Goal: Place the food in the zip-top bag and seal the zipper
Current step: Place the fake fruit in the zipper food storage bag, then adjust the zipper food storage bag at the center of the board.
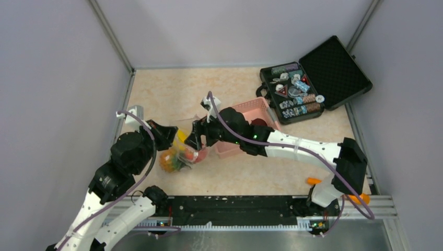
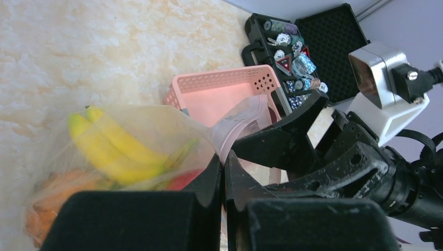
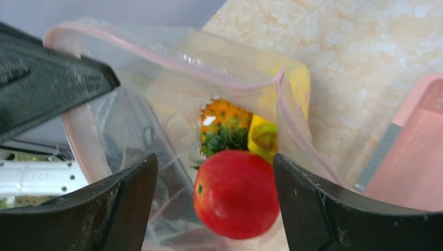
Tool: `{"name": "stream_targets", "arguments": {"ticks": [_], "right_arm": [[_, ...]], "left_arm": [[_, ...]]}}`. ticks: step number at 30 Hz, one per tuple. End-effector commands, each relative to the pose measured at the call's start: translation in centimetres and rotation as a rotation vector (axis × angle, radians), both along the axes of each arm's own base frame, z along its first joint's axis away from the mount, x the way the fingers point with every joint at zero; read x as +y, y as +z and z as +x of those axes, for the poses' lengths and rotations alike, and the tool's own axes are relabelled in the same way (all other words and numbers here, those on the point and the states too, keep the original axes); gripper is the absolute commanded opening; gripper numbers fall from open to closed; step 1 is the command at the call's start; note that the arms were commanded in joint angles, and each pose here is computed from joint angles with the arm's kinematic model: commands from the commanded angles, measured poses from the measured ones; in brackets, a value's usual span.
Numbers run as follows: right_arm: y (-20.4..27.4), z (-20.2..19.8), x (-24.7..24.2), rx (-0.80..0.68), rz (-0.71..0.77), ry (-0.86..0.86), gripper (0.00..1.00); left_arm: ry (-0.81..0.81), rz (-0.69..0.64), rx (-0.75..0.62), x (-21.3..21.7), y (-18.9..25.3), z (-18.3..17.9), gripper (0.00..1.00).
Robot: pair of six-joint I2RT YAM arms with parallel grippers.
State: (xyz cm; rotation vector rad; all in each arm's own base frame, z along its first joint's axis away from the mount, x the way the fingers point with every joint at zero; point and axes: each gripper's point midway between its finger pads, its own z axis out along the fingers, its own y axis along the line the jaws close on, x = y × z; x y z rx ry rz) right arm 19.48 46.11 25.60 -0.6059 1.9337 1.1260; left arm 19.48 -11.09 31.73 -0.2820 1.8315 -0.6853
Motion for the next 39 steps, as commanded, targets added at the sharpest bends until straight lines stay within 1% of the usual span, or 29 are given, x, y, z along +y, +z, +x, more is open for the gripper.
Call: {"name": "stream_targets", "arguments": {"ticks": [1, 2, 5, 6, 7, 9, 11, 12, 16, 17, 18, 20, 24, 26, 30, 32, 34, 35, 37, 39], "right_arm": [[0.1, -1.2, -3.3, -0.061, -0.156, 0.067, 0.8], [-0.9, -1.6, -3.9, -0.055, -0.209, 0.096, 0.8], [-2.5, -3.0, -4.7, -0.037, -0.303, 0.186, 0.8], [-2.9, -3.5, -4.7, -0.025, -0.32, 0.214, 0.79], [-3.1, -3.7, -4.7, -0.024, -0.336, 0.241, 0.76], [-2.7, -3.7, -4.7, -0.01, -0.334, 0.229, 0.75], [-1.1, -3.2, -4.8, -0.04, -0.295, 0.196, 0.72], [0.7, -2.8, -4.8, -0.075, -0.236, 0.154, 0.72], [7.5, -2.4, -6.9, -0.186, 0.009, 0.055, 0.81], [9.2, -1.9, -7.8, -0.187, 0.057, 0.005, 0.81], [9.8, -1.4, -8.5, -0.177, 0.079, -0.042, 0.8], [9.1, -0.5, -9.4, -0.158, 0.076, -0.11, 0.78], [3.4, 0.6, -10.4, -0.036, -0.064, -0.217, 0.76], [2.0, 0.0, -9.6, 0.024, -0.059, -0.193, 0.76], [1.0, -1.1, -6.7, 0.115, 0.028, -0.108, 0.72], [-0.2, -1.2, -5.8, 0.152, 0.007, -0.091, 0.68], [-2.0, -1.1, -5.6, 0.182, -0.047, -0.101, 0.66], [-2.7, -1.0, -5.5, 0.19, -0.066, -0.105, 0.61], [-3.2, -1.0, -5.2, 0.195, -0.078, -0.097, 0.51], [-2.7, -1.0, -4.7, 0.183, -0.059, -0.077, 0.28]], "left_arm": [[0.015, -0.04, -0.076, 0.5, 2.8, -0.2, 0.0], [0.015, -0.04, -0.075, 0.5, 2.7, -0.2, 0.0], [0.002, -0.036, -0.064, 0.1, 2.4, 0.0, 0.0], [-0.003, -0.04, -0.061, -0.1, 2.3, 0.0, 0.0], [-0.006, -0.043, -0.06, -0.2, 2.2, 0.1, 0.0], [-0.007, -0.051, -0.063, -0.3, 2.2, 0.1, 0.0], [-0.005, -0.054, -0.065, -0.3, 2.3, 0.2, 0.0], [-0.003, -0.052, -0.065, -0.2, 2.3, 0.2, 0.0], [0.01, -0.049, -0.057, 0.1, 2.1, 0.1, 0.0], [0.012, -0.05, -0.057, 0.1, 2.0, 0.1, 0.0], [0.014, -0.052, -0.061, 0.1, 2.1, 0.2, 0.0], [0.013, -0.052, -0.068, 0.1, 2.3, 0.2, 0.0], [0.005, -0.044, -0.068, -0.1, 2.5, 0.3, 0.0], [0.001, -0.049, -0.065, -0.3, 2.3, 0.4, 0.0], [0.0, -0.054, -0.064, -0.5, 2.1, 0.6, 0.0], [-0.003, -0.053, -0.065, -0.5, 2.1, 0.6, 0.0], [-0.002, -0.049, -0.064, -0.4, 2.1, 0.5, 0.0], [0.0, -0.049, -0.063, -0.4, 2.1, 0.5, 0.0], [0.005, -0.048, -0.061, -0.2, 2.0, 0.4, 0.0], [0.012, -0.047, -0.06, 0.0, 1.7, 0.3, 0.0]]}}
